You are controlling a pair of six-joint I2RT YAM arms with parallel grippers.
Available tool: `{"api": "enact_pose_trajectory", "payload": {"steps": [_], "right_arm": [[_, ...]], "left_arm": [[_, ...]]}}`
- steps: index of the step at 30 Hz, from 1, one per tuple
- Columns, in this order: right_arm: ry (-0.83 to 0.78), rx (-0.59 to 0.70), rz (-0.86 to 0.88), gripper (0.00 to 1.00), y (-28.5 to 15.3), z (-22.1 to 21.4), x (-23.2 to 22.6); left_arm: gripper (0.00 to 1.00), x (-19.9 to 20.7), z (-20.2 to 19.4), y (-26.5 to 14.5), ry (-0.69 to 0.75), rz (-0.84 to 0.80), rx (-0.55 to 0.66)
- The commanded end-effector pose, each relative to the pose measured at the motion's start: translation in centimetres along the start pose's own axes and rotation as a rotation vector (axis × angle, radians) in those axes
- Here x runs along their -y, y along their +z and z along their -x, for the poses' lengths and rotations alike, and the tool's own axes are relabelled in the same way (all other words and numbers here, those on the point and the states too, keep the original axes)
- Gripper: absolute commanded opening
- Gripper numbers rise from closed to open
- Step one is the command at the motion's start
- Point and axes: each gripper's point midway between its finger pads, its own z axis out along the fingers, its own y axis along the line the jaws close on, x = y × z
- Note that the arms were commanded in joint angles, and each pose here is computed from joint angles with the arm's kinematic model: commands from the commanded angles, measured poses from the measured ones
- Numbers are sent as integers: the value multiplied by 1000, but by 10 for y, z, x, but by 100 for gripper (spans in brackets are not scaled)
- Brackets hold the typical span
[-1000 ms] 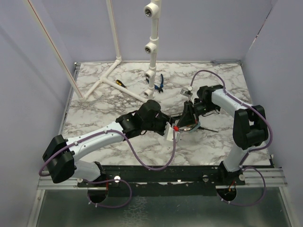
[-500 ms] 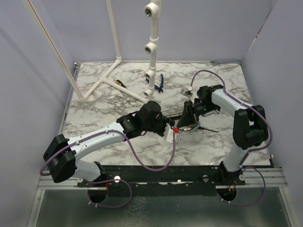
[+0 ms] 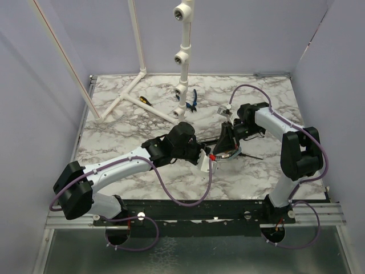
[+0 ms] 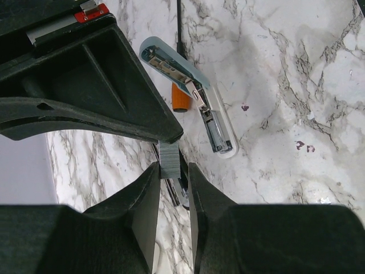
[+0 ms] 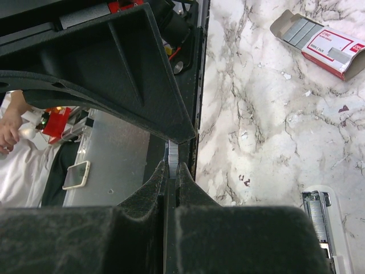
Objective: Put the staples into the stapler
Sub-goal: Pick up the staple from the center of the board.
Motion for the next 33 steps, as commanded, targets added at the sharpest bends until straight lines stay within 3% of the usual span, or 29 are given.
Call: {"api": "enact_pose_trajectory", "payload": {"steps": [1,16,24,33], "right_arm": [[14,23,13,4,1,3,-1],[32,15,7,5,1,1,1],[39,8,4,10,1,0,2],[45,-2,-3,21,0,-2,3]], "left_arm": [[26,0,2,2,7,-7,9],[21,-3,4,3,9,-1,6],[20,-4,5,6,13,0,1],[15,-4,4,7,17,2,-10]]}}
